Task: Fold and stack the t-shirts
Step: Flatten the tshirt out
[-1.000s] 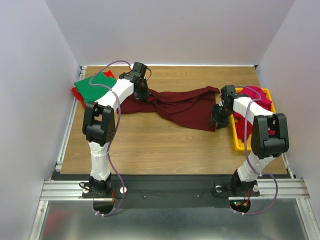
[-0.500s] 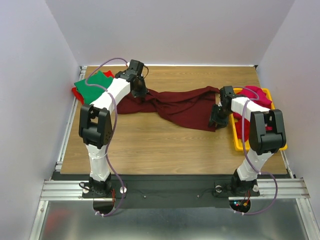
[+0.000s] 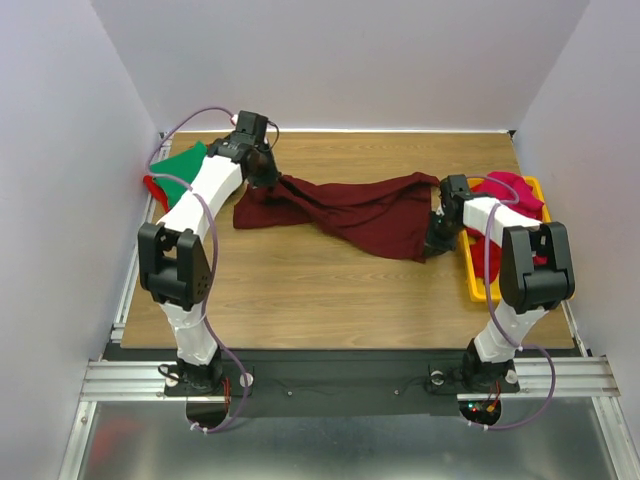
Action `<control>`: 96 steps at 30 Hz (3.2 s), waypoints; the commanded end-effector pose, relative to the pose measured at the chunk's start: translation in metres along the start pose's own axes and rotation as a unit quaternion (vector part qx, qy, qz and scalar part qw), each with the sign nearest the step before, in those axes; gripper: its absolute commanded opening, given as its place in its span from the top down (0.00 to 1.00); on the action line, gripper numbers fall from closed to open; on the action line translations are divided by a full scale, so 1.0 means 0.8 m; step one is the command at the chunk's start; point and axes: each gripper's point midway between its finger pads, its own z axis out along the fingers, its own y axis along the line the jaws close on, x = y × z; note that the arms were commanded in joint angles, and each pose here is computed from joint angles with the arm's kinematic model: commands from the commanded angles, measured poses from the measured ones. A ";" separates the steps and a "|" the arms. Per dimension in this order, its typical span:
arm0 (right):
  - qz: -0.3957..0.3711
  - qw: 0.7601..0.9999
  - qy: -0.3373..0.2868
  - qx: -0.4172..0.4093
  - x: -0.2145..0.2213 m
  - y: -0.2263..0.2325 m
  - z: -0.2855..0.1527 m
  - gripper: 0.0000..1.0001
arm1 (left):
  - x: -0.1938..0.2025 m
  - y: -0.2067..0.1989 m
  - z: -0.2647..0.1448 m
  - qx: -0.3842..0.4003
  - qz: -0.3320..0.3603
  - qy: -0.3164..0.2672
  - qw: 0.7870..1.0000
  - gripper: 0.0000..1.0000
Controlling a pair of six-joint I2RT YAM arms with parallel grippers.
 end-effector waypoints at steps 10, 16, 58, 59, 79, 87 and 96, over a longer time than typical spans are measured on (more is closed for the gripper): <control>-0.064 0.971 -0.223 -0.050 -0.182 0.093 -0.229 1.00 | -0.146 0.037 -0.207 -0.047 -0.015 -0.245 0.968 1.00; -0.091 0.944 -0.307 -0.079 -0.234 0.128 -0.320 1.00 | -0.196 0.034 -0.308 -0.042 -0.026 -0.359 0.932 1.00; -0.097 0.824 -0.552 -0.087 -0.248 0.125 -0.516 1.00 | -0.213 -0.099 -0.403 0.198 0.197 -0.413 0.867 1.00; -0.095 0.825 -0.551 -0.083 -0.254 0.125 -0.512 1.00 | -0.220 -0.102 -0.403 0.198 0.201 -0.417 0.864 1.00; -0.136 0.803 -0.563 -0.138 -0.248 0.156 -0.545 1.00 | -0.239 -0.117 -0.481 0.153 0.233 -0.507 0.815 1.00; -0.171 0.762 -0.592 -0.200 -0.164 0.161 -0.620 1.00 | -0.178 -0.117 -0.568 0.199 0.217 -0.545 0.785 1.00; -0.154 0.697 -0.661 -0.232 -0.066 0.135 -0.726 0.99 | -0.116 -0.066 -0.689 0.263 0.156 -0.584 0.752 1.00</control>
